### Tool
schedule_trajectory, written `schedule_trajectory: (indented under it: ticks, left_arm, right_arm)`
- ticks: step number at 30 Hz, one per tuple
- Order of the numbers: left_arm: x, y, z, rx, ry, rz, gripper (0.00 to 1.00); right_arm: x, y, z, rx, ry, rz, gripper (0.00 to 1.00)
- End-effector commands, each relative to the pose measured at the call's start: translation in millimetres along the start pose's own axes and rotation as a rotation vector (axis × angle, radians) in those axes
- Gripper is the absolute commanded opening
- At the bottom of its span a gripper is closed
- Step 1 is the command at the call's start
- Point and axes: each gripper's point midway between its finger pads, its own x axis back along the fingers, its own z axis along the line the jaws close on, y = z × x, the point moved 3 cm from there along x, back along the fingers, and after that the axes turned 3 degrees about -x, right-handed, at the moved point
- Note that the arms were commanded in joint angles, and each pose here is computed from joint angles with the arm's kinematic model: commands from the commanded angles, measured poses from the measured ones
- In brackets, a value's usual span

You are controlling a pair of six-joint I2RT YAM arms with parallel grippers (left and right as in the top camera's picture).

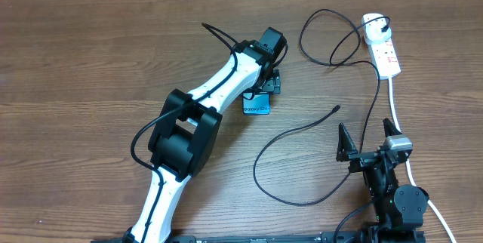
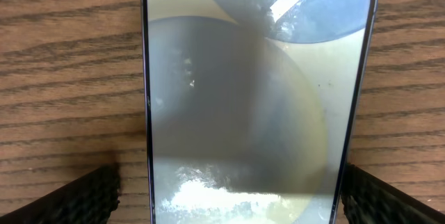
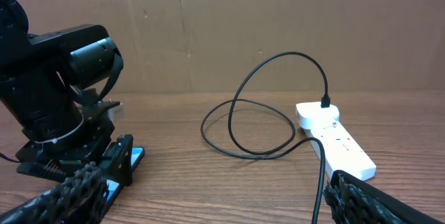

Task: Plug charger to phone and switch on socket
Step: 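Close the left gripper on the phone's bottom edge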

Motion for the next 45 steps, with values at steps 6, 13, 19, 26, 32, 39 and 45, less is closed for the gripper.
schedule_trajectory:
  ticks: [6, 13, 19, 26, 32, 39, 45]
  left_arm:
    - [-13.8, -14.3, 2.5, -0.028, 0.019, 0.045, 0.97]
    - [-13.8, -14.3, 1.9, -0.027, 0.015, 0.045, 0.97]
    - [-13.8, -16.0, -1.4, -0.026, -0.008, 0.058, 0.99]
    - [-13.8, -15.6, -1.6, -0.027, -0.008, 0.056, 0.95]
    - [-13.8, -15.7, -1.6, -0.027, -0.009, 0.056, 0.9]
    - [-13.8, -15.6, -1.7, -0.027, -0.009, 0.056, 0.84]
    - [-13.8, -15.8, -1.5, -0.027, -0.008, 0.057, 0.79]
  right_arm:
    - [-0.3, -2.7, -0.7, 0.004, -0.005, 0.0, 1.0]
    - [-0.3, -2.7, -0.7, 0.004, -0.005, 0.0, 1.0]
    - [-0.3, -2.7, -0.7, 0.004, -0.005, 0.0, 1.0]
    - [-0.3, -2.7, -0.7, 0.004, -0.005, 0.0, 1.0]
    - [-0.3, -2.7, -0.7, 0.004, -0.005, 0.0, 1.0]
    - [-0.3, -2.7, -0.7, 0.004, -0.005, 0.0, 1.0]
    - [-0.3, -2.7, -0.7, 0.004, -0.005, 0.0, 1.0]
